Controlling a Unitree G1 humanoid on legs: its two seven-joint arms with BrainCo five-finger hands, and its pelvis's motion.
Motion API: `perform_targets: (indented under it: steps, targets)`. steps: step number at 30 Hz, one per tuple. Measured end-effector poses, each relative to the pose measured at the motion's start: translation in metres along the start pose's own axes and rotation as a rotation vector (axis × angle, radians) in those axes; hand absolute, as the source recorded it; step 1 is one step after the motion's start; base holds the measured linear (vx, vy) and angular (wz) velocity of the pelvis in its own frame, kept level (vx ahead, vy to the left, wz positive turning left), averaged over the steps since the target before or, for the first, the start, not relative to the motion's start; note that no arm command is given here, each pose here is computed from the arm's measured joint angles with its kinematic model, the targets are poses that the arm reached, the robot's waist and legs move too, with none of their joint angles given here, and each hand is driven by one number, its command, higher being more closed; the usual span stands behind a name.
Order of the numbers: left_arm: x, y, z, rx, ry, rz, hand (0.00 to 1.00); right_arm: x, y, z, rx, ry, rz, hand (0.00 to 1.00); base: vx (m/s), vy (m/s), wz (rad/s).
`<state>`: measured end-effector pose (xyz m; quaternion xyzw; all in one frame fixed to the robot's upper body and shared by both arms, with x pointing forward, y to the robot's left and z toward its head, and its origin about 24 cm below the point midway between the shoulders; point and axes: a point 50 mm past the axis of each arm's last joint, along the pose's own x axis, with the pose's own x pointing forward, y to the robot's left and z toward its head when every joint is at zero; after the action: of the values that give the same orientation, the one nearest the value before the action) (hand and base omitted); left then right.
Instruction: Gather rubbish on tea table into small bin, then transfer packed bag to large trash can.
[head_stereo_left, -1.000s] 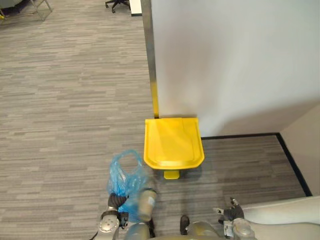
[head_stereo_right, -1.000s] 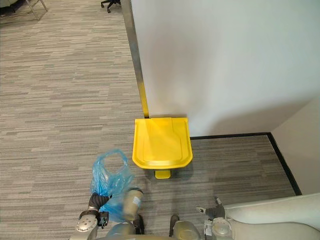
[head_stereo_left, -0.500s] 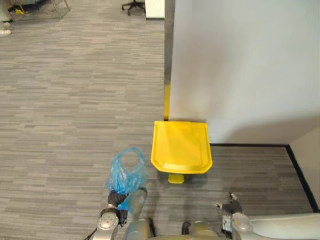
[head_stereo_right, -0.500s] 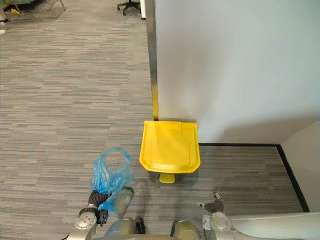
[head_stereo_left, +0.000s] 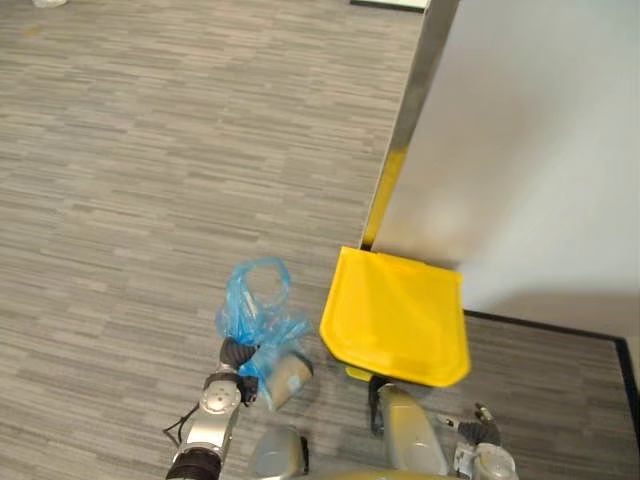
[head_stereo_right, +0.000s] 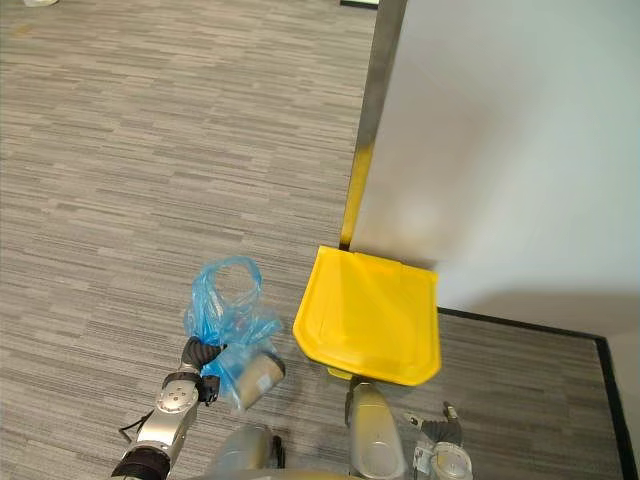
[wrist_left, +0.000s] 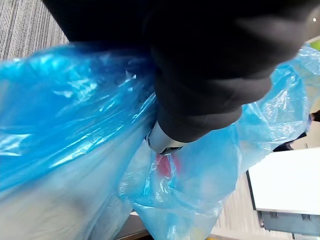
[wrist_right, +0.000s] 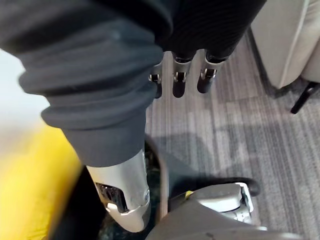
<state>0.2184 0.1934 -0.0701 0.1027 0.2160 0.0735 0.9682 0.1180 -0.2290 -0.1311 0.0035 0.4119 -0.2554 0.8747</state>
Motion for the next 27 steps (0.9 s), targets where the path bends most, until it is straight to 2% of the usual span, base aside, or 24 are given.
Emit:
perform_targets:
  steps: [6,14,18,22,23,25,27]
  targets:
    - [0.002,-0.004,0.011,-0.018,-0.048,-0.010,1.00,0.010,0.014,0.045,0.038,-0.140,0.036,0.00,0.15,-0.068,0.27]
    - [-0.009,0.006,-0.018,0.010,0.053,-0.003,1.00,0.006,0.067,0.088,-0.092,-0.285,0.215,0.00,-0.07,0.022,0.08]
    - [-0.011,0.007,-0.022,0.023,0.068,-0.008,1.00,-0.008,0.106,0.197,-0.122,-0.594,0.302,0.00,-0.07,-0.006,-0.07]
    - [-0.007,-0.002,0.000,0.039,-0.031,-0.060,1.00,-0.028,0.110,0.288,-0.168,-0.809,0.270,0.00,-0.04,0.027,-0.02]
    - [-0.006,-0.003,0.001,0.037,-0.038,-0.065,1.00,-0.031,0.110,0.293,-0.168,-0.823,0.268,0.00,-0.11,0.071,0.02]
    - [-0.003,-0.016,0.029,0.024,-0.148,-0.123,1.00,-0.047,0.116,0.331,-0.207,-0.905,0.263,0.00,-0.10,0.054,0.06]
    - [0.001,-0.025,0.050,0.012,-0.232,-0.161,1.00,-0.053,0.121,0.340,-0.219,-0.930,0.271,0.00,-0.09,0.033,0.02]
